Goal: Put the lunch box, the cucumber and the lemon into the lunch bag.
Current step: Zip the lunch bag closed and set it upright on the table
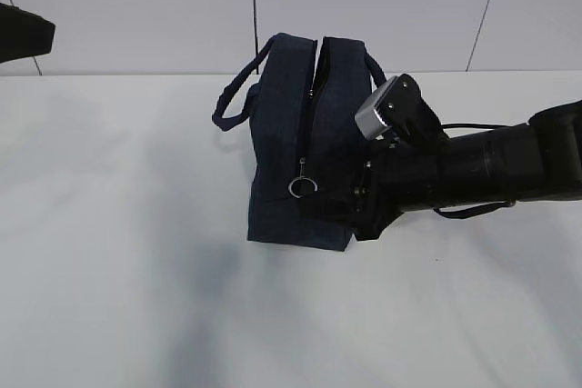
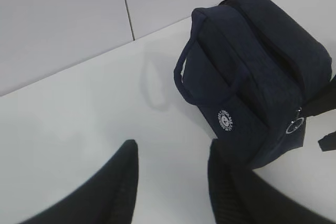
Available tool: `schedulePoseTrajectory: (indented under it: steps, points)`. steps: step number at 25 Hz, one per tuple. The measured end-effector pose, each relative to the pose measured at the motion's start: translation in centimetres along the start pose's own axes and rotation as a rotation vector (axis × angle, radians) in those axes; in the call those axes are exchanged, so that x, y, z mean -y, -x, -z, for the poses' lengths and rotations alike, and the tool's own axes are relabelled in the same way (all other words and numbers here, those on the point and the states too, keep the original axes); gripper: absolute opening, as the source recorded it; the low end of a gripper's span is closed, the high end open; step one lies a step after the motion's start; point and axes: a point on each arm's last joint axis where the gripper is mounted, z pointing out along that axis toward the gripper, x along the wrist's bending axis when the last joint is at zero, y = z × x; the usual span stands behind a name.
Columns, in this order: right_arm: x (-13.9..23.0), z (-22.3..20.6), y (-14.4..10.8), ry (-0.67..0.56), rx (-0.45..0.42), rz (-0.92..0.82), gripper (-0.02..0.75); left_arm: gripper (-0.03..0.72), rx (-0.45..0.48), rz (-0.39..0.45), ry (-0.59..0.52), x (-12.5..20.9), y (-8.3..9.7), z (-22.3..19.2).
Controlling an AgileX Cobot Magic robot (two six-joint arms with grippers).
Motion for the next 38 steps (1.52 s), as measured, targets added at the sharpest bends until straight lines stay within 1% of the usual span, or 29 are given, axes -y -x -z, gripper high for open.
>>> schedulePoseTrajectory:
  steps: [8,19,38]
  points:
    - [0.11,-0.26,-0.14,0.018,-0.033,-0.016,0.475,0.318,-0.001,-0.003,0.0,0.0,-0.01,0.0]
    - [-0.04,-0.25,-0.32,0.034,-0.053,-0.041,0.475,0.318,-0.005,-0.011,0.001,-0.01,-0.04,0.0]
    - [-0.05,-0.25,-0.33,0.034,-0.055,-0.078,0.475,0.318,-0.009,-0.018,0.004,-0.04,-0.08,0.0]
